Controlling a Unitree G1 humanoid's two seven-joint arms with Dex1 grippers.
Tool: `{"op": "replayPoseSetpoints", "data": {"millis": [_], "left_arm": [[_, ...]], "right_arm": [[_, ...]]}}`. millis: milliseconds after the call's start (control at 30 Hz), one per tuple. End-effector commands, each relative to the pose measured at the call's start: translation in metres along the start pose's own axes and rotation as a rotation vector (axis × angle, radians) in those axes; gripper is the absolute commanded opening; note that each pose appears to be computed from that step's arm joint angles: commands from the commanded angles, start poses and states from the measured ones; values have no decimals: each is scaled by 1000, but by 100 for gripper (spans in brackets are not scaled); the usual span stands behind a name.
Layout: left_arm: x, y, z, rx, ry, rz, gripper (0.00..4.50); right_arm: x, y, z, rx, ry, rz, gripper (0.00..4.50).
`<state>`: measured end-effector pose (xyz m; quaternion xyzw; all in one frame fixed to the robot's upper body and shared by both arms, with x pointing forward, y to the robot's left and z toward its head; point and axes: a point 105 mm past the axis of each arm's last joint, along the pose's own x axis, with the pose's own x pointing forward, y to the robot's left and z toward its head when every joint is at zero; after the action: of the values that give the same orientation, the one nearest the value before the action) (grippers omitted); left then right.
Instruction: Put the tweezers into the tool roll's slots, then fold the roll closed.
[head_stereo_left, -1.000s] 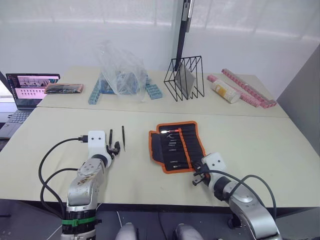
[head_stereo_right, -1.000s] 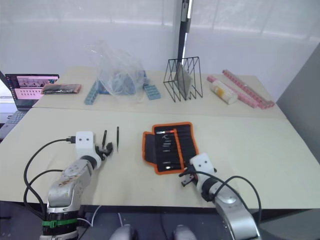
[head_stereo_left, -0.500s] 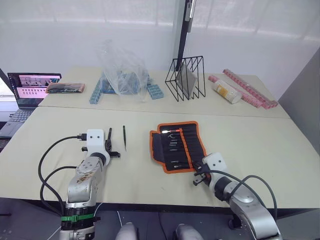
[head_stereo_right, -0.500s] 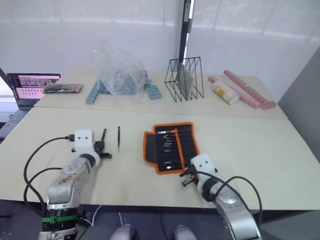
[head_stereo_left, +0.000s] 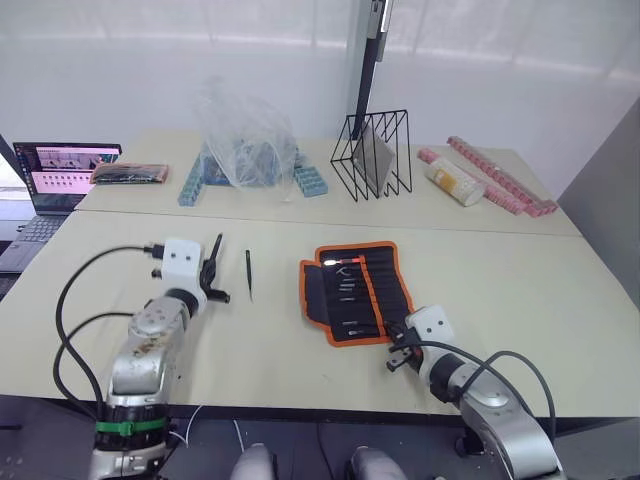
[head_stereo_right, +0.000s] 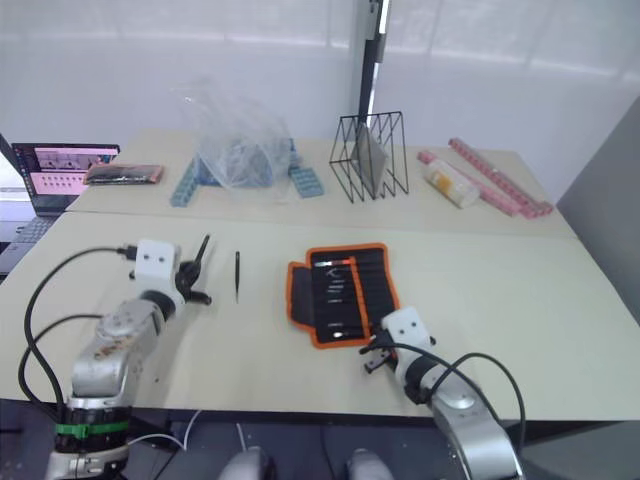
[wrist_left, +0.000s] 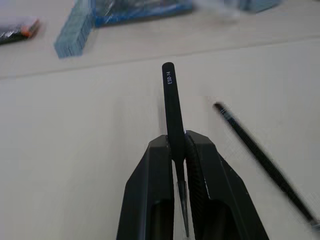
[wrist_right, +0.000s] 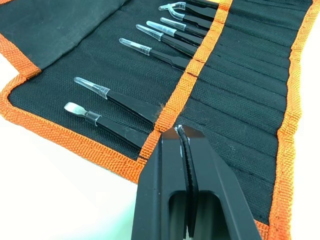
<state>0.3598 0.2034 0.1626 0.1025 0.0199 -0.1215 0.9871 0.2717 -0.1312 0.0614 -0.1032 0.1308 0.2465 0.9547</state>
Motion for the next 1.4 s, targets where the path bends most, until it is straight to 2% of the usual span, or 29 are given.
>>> {"op": "replayPoseSetpoints", "data": {"millis": [33, 100, 167, 267, 367, 467, 733, 1000, 1400], "left_arm": [[2, -43, 46, 41, -133, -292, 2], [1, -77, 59, 71, -131, -512, 2], [1, -100, 59, 86, -87, -654, 2], [3, -126, 47, 133, 0, -800, 2], [-3, -146, 21, 239, 132, -935, 2], [0, -151, 5, 290, 218, -964, 2], [10, -151, -3, 378, 296, -984, 2], [7, -162, -6, 445, 329, -1065, 2], [23, -172, 1, 575, 359, -1090, 2]], "right_arm": [[0, 1, -26, 27, 108, -3, 0], [2, 1, -25, 26, 106, -3, 0], [3, 1, -24, 27, 103, -4, 0], [4, 3, -24, 29, 100, -4, 0], [4, 5, -24, 38, 96, -14, 0], [3, 6, -25, 39, 97, -25, 0], [2, 8, -24, 65, 86, -68, 0], [3, 11, -25, 82, 84, -83, 0], [3, 15, -26, 98, 82, -89, 0]]}}
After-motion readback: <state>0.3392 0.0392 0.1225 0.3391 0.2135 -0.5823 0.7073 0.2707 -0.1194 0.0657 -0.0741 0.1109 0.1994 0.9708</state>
